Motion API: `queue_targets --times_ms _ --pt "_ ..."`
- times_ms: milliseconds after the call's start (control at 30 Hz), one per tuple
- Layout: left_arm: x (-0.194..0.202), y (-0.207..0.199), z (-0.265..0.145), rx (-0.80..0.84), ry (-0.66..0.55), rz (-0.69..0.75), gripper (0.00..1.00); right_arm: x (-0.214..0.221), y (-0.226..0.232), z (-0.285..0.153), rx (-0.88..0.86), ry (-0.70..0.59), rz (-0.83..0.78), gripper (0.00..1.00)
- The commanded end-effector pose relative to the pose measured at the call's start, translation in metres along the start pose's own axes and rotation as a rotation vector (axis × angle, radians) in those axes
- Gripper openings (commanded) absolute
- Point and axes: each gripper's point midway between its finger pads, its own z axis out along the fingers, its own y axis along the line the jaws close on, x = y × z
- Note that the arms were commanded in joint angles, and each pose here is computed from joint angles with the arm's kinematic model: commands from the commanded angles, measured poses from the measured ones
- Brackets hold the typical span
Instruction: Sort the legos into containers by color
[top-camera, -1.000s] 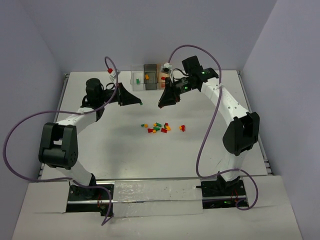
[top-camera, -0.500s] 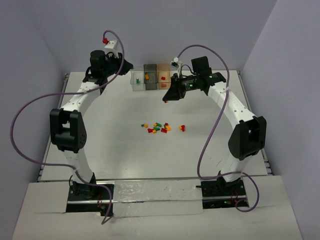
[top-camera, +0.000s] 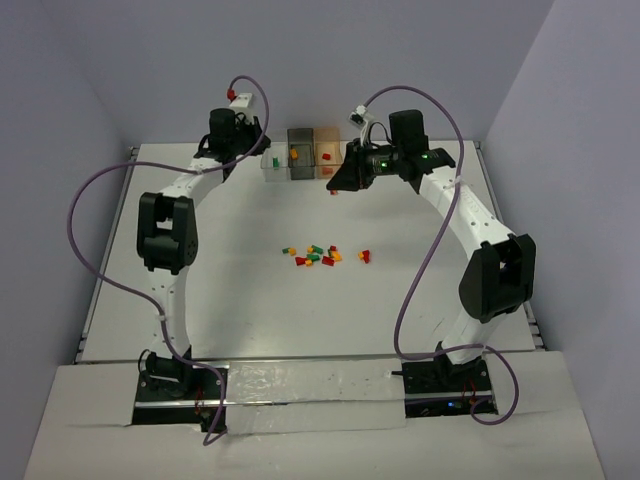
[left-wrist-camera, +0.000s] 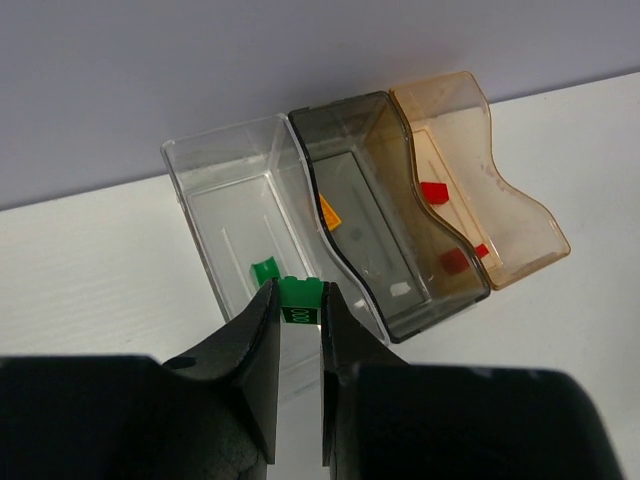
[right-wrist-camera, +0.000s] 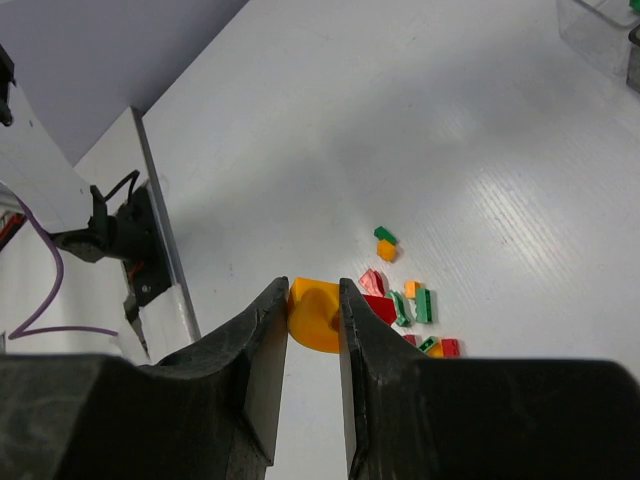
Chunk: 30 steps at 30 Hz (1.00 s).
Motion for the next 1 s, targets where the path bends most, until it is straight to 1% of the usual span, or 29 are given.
queue_targets --times_ms 0,133,167,200,300,400,467,567,600,633,700,767,833,900,933,967 --pt "-0.032 -0.003 0.007 -0.002 -0.071 0.03 0.01 -0.02 0.012 -0.012 0.007 -0.066 -0.05 0.0" --pt "-0.023 0.0 0.015 -0.004 -0.05 0.02 0.07 -0.025 0.012 -0.012 0.014 -0.076 -0.05 0.0" --pt "-0.02 -0.001 0.016 -0.005 -0.045 0.02 0.11 -0.026 0.012 -0.012 0.016 -0.079 -0.048 0.0" --pt "-0.018 0.0 0.018 -0.008 -0.039 0.019 0.13 -0.028 0.013 -0.013 0.015 -0.083 -0.047 0.0" --pt "-0.013 0.002 0.019 -0.018 -0.028 0.016 0.24 -0.034 0.016 -0.015 0.019 -0.099 -0.051 0.0" --pt "-0.012 0.002 0.018 -0.021 -0.024 0.016 0.43 -0.04 0.017 -0.016 0.024 -0.121 -0.053 0.0" --pt "-0.014 0.002 0.017 -0.021 -0.026 0.015 0.48 -0.044 0.018 -0.017 0.029 -0.14 -0.047 0.0" --pt "-0.022 -0.003 0.012 -0.006 -0.031 0.016 0.52 -0.05 0.019 -0.017 0.034 -0.164 -0.038 0.0" --pt "-0.027 -0.008 0.008 0.015 -0.036 0.017 0.55 -0.052 0.018 -0.017 0.036 -0.173 -0.03 0.0" --pt "-0.034 -0.012 0.004 0.025 -0.047 0.019 0.55 -0.053 0.018 -0.017 0.038 -0.179 -0.021 0.0" --pt "-0.053 -0.033 -0.014 0.111 -0.072 0.016 0.57 -0.058 0.02 -0.017 0.032 -0.204 0.01 0.0" --pt "-0.071 -0.047 -0.033 0.15 -0.111 0.015 0.59 -0.062 0.022 -0.017 0.021 -0.225 0.028 0.0" --pt "-0.083 -0.061 -0.05 0.205 -0.115 -0.002 0.58 -0.065 0.023 -0.017 0.011 -0.239 0.048 0.0" --pt "-0.106 -0.086 -0.078 0.307 -0.156 -0.011 0.56 -0.066 0.023 -0.016 0.001 -0.241 0.069 0.0" --pt "-0.093 -0.101 -0.088 0.392 -0.127 -0.034 0.55 -0.068 0.024 -0.017 -0.003 -0.25 0.083 0.0" --pt "-0.098 -0.12 -0.112 0.468 -0.141 -0.035 0.55 -0.066 0.024 -0.017 -0.011 -0.256 0.101 0.0"
